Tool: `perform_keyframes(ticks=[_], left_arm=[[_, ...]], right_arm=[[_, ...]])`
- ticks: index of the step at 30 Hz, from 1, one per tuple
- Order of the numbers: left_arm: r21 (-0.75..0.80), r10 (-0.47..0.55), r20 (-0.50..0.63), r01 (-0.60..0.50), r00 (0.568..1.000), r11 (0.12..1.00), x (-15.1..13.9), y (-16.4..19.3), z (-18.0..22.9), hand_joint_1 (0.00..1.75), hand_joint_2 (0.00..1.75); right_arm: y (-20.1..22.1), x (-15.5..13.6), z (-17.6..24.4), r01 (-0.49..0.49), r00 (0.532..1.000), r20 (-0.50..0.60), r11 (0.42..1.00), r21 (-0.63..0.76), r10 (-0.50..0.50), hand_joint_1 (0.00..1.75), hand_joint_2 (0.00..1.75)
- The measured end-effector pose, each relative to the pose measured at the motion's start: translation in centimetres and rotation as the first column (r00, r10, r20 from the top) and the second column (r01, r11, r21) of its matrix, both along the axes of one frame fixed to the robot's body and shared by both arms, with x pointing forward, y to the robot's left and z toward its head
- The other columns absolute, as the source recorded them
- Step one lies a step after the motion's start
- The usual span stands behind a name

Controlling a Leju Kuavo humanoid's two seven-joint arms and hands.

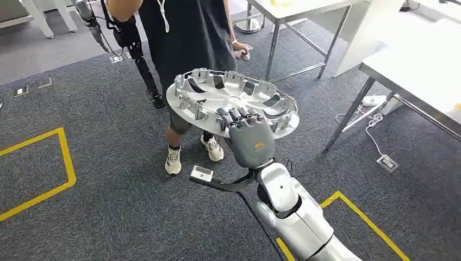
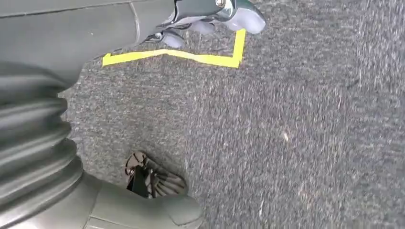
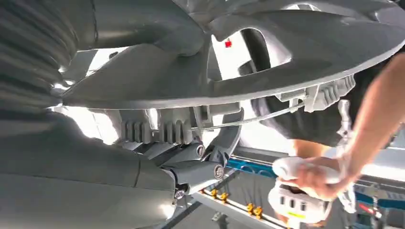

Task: Take the parts from the cabinet and place them on the table.

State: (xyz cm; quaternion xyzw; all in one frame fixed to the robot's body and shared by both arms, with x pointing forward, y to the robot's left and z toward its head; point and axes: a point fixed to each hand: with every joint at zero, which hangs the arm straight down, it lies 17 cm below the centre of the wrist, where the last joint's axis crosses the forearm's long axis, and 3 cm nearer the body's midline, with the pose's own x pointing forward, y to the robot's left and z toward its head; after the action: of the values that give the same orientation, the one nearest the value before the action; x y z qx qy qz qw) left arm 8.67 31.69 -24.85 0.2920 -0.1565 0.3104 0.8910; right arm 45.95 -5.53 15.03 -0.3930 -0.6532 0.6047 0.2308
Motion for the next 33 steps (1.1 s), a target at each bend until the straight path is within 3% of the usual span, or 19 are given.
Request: perform_keyframes(ticks=[33], left_arm=[[-0.018,0.018,-0.04,-0.019,0.999,1.0,-1.0,-0.7,-0.2,0.0,1.75]], right_arm=[[-0.2,0.8,0.1,0.001,1.0,-0.011,1.0,0.004,-0.001,1.75,1.75]])
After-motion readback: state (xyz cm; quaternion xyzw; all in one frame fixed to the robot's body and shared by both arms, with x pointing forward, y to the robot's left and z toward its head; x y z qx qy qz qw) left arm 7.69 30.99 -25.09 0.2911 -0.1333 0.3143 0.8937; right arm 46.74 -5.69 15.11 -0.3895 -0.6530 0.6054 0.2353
